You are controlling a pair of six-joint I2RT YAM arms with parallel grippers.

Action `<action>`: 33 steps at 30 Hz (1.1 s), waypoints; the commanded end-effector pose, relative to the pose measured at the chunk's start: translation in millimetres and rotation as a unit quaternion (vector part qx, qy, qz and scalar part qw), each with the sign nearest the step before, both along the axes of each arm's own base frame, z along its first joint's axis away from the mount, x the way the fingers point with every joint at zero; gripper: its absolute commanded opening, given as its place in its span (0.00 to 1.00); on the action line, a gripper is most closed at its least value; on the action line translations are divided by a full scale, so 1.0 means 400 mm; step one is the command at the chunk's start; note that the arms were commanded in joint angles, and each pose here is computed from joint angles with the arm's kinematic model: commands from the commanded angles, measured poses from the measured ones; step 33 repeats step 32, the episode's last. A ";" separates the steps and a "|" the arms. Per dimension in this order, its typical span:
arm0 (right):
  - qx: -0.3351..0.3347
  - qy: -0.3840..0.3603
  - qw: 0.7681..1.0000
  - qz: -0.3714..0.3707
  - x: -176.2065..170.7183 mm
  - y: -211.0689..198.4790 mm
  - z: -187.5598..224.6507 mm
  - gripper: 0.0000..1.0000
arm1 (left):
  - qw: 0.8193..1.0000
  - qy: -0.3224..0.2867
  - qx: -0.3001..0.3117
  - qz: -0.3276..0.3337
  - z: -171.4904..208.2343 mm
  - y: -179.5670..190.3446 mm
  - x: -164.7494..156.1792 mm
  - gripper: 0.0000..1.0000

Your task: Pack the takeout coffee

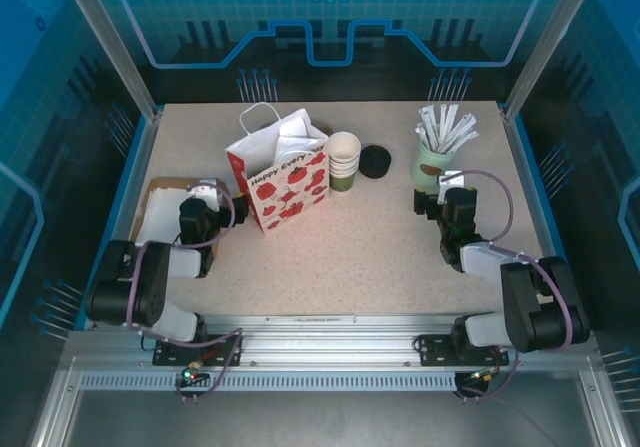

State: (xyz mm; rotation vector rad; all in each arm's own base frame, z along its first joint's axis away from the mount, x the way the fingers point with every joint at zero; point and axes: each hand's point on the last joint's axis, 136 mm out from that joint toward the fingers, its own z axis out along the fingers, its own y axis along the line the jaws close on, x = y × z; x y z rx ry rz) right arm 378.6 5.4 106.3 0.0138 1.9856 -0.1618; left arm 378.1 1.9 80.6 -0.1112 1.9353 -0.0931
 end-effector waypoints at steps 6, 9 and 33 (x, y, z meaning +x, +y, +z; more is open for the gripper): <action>0.002 -0.026 0.999 0.043 0.041 0.030 -0.022 1.00 | 1.000 -0.024 -0.008 -0.017 0.039 -0.006 0.041 0.99; 0.011 -0.015 0.999 0.047 0.042 0.028 -0.027 1.00 | 1.000 -0.018 -0.008 -0.017 0.036 -0.006 0.043 0.99; 0.011 -0.016 0.999 0.049 0.042 0.029 -0.027 1.00 | 1.000 -0.018 -0.005 -0.017 0.036 -0.007 0.046 0.99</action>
